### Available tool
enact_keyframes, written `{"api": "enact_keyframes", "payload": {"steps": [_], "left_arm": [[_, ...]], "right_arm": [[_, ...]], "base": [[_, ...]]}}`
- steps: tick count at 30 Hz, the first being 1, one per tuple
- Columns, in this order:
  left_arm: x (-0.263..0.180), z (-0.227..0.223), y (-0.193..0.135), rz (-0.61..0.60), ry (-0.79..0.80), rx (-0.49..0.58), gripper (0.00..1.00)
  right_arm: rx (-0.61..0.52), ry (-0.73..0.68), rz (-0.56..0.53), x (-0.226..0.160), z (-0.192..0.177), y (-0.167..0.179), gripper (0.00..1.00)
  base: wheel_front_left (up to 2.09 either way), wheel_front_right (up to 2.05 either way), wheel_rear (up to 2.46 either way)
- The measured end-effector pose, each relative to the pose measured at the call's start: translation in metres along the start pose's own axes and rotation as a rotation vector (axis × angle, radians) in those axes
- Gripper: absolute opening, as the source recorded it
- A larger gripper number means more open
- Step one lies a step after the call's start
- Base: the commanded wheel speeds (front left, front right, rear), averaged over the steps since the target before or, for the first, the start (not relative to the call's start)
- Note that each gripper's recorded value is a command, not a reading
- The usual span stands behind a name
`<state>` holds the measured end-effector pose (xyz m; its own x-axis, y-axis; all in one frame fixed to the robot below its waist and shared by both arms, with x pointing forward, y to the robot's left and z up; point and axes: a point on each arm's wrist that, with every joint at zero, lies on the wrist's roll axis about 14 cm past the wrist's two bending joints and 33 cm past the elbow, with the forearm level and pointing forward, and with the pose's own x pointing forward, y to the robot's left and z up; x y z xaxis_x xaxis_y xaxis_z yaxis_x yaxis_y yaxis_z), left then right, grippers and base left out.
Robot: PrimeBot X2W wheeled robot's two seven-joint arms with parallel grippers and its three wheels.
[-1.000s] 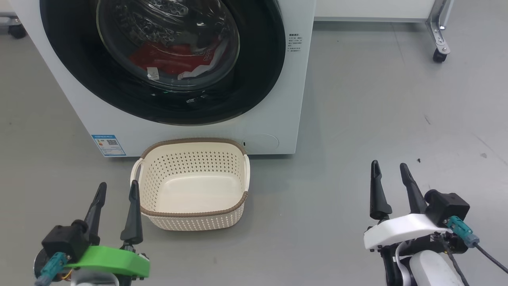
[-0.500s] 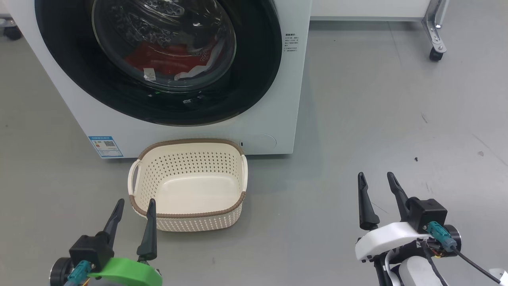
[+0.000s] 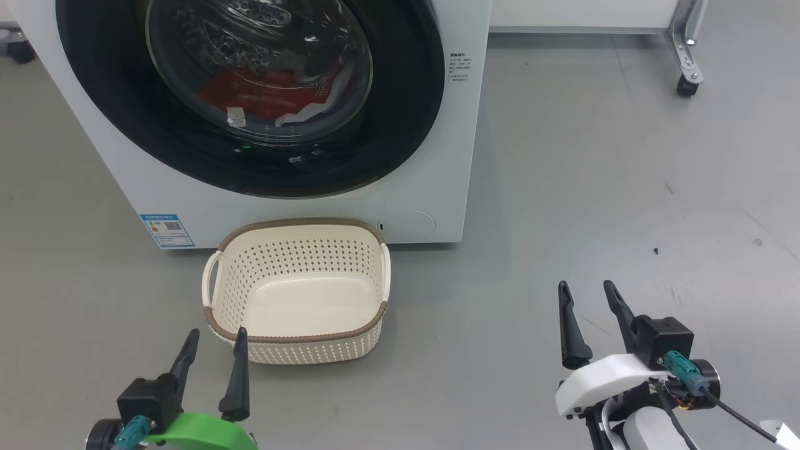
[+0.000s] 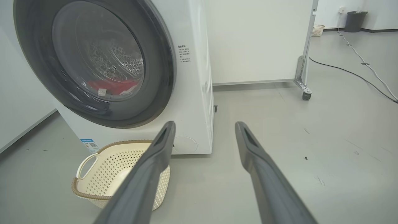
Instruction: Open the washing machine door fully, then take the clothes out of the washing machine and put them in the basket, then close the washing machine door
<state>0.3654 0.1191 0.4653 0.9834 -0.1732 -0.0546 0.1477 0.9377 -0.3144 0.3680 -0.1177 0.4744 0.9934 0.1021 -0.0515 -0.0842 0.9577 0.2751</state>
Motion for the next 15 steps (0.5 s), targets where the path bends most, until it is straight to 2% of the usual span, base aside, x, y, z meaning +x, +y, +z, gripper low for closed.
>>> {"api": "enact_keyframes", "payload": {"steps": [15], "left_arm": [[-0.0006, -0.0064, 0.0032, 0.012, 0.02, -0.003, 1.0]], "right_arm": [[-0.004, 0.022, 0.009, 0.0037, -0.0062, 0.0026, 1.0]], "base": [[0.0, 0.0, 0.0]]}}
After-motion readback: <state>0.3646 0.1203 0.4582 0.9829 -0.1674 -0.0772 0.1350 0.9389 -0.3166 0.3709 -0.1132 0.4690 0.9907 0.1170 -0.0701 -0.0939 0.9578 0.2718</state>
